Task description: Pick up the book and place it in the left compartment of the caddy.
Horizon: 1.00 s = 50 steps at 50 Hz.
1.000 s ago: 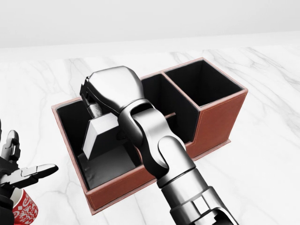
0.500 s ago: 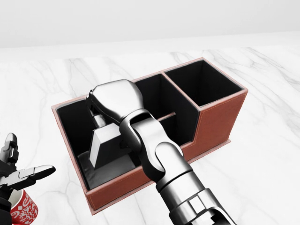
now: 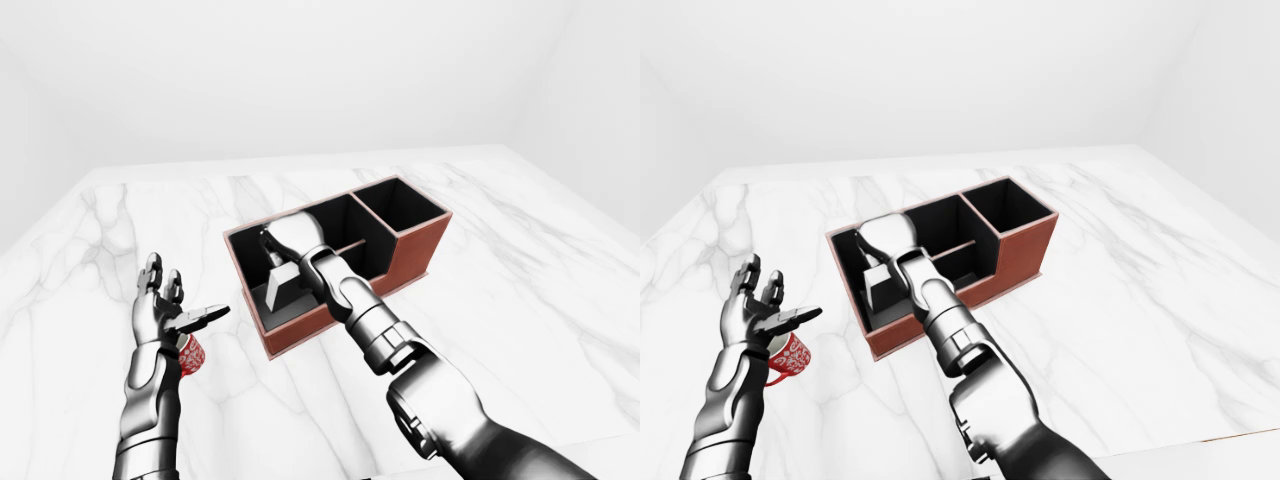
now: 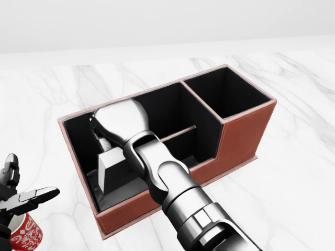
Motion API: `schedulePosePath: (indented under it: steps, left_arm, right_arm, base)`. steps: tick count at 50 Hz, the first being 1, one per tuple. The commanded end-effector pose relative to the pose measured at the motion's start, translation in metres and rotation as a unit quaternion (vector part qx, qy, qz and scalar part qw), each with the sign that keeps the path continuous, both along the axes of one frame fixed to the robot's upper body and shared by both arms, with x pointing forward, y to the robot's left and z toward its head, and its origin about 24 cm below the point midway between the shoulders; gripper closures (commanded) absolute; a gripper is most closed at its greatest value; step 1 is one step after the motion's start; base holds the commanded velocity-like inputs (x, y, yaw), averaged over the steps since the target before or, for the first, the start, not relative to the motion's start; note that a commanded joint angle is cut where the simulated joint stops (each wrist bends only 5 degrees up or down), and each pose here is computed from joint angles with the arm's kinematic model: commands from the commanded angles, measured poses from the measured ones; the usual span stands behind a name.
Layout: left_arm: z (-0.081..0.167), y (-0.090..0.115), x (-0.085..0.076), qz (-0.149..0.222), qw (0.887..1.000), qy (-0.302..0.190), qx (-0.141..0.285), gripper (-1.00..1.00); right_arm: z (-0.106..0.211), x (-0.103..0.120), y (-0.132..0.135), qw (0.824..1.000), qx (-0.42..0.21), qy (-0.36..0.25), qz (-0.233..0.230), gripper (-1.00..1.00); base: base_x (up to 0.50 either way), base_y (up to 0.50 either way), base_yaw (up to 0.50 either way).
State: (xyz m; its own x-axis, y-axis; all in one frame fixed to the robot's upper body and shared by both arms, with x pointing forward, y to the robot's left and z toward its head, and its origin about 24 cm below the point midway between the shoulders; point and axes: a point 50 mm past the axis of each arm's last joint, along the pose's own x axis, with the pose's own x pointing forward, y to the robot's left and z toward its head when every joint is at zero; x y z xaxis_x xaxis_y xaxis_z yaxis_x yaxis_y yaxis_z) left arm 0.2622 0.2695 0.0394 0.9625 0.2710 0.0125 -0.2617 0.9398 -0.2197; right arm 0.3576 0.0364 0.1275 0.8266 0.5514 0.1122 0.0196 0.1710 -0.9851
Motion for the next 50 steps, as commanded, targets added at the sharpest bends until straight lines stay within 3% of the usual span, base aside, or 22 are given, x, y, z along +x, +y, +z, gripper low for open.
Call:
schedulePosePath:
  steps: [1, 22, 50]
  left_arm:
    - [0.0, 0.002, -0.001, 0.003, 1.0, -0.001, -0.002, -1.0]
    - [0.0, 0.005, -0.003, 0.006, 1.0, -0.001, -0.004, -1.0]
    - [-0.013, 0.005, -0.002, 0.005, 1.0, 0.024, -0.014, -1.0]
  right_arm:
    - [-0.013, -0.001, 0.006, 1.0, -0.015, -0.021, -0.002, 1.0]
    - [-0.044, -0.006, -0.001, 0.999, -0.039, 0.005, -0.012, 1.0]
    - [-0.06, -0.005, -0.013, 0.998, -0.048, 0.041, -0.032, 1.0]
  base:
    - [0.0, 0.0, 0.0]
    - [0.0, 0.0, 0.0]
    - [0.0, 0.0, 0.0]
